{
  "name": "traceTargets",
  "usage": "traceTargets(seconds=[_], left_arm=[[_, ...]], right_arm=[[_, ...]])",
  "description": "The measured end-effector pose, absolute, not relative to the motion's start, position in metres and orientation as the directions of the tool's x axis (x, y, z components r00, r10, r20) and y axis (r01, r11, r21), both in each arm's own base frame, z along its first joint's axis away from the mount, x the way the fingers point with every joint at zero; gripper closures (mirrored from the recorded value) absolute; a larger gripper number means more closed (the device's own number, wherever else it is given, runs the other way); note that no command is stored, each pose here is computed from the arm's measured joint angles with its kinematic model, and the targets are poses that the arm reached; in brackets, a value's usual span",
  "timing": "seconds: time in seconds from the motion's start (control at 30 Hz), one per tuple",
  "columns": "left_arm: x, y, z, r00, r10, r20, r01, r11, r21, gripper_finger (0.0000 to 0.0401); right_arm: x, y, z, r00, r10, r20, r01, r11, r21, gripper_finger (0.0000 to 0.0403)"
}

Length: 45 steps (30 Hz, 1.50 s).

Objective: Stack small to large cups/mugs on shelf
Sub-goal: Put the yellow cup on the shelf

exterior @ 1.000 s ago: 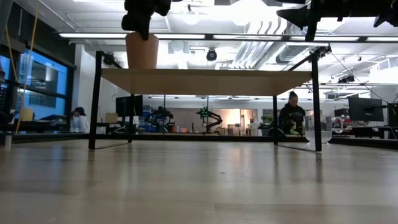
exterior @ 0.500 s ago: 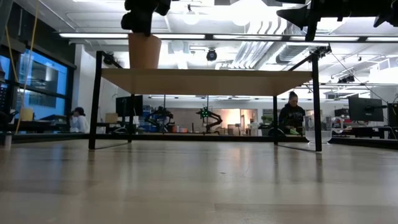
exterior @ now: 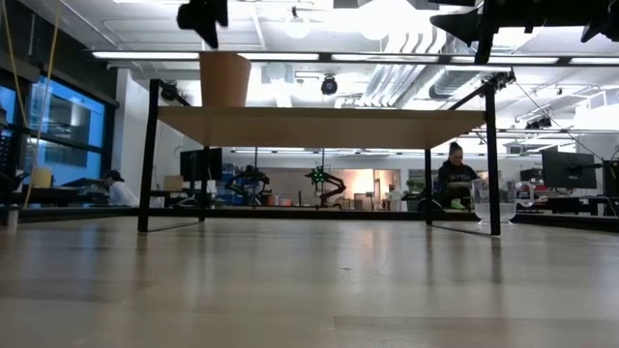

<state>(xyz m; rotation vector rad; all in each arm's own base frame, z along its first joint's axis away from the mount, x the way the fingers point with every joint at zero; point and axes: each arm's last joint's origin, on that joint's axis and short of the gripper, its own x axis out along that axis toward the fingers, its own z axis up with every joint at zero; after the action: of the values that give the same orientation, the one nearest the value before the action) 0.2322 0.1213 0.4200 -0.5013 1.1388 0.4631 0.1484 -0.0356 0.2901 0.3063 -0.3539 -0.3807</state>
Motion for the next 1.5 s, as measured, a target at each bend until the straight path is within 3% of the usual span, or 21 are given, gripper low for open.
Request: traceTargets(seconds=[0.2,0.43,0.57,0.7,0.83,0.93,1.13,1.23,1.5], left_arm=[[0.214,0.111,0.469,0.541,0.19,-0.819,-0.523,0.839,-0.151,0.0141],[0.188,0.097,0.539,0.847,0.333,-0.414,-0.412,0.903,-0.118,0.017],[0.175,0.088,0.557,0.925,0.311,-0.216,-0.34,0.934,-0.11,0.0187],[0.173,0.084,0.555,0.969,0.237,-0.077,-0.244,0.964,-0.106,0.0202],[0.179,0.085,0.536,0.981,0.174,0.089,-0.159,0.975,-0.157,0.0214],[0.172,0.081,0.524,0.949,0.118,0.291,-0.069,0.982,-0.173,0.0223],[0.137,0.064,0.516,0.753,0.071,0.654,0.018,0.992,-0.128,0.0236],[0.122,0.057,0.515,0.702,0.095,0.706,-0.013,0.993,-0.121,0.024],[0.117,0.054,0.515,0.705,0.094,0.703,0.023,0.988,-0.155,0.024]], right_arm=[[0.148,-0.036,0.29,0.869,-0.41,0.276,0.305,0.884,0.353,0.0236],[0.145,-0.035,0.301,0.831,-0.403,0.384,0.264,0.892,0.366,0.0236],[0.139,-0.034,0.313,0.766,-0.409,0.496,0.23,0.895,0.382,0.0236],[0.138,-0.035,0.327,0.754,-0.423,0.502,0.273,0.898,0.346,0.0236],[0.142,-0.036,0.338,0.767,-0.435,0.472,0.316,0.896,0.312,0.0236],[0.145,-0.036,0.342,0.782,-0.438,0.444,0.328,0.894,0.305,0.0236],[0.153,-0.038,0.343,0.807,-0.443,0.39,0.347,0.891,0.294,0.0236],[0.156,-0.038,0.343,0.81,-0.443,0.383,0.348,0.89,0.293,0.0236],[0.158,-0.039,0.341,0.817,-0.444,0.368,0.359,0.891,0.279,0.0236]])
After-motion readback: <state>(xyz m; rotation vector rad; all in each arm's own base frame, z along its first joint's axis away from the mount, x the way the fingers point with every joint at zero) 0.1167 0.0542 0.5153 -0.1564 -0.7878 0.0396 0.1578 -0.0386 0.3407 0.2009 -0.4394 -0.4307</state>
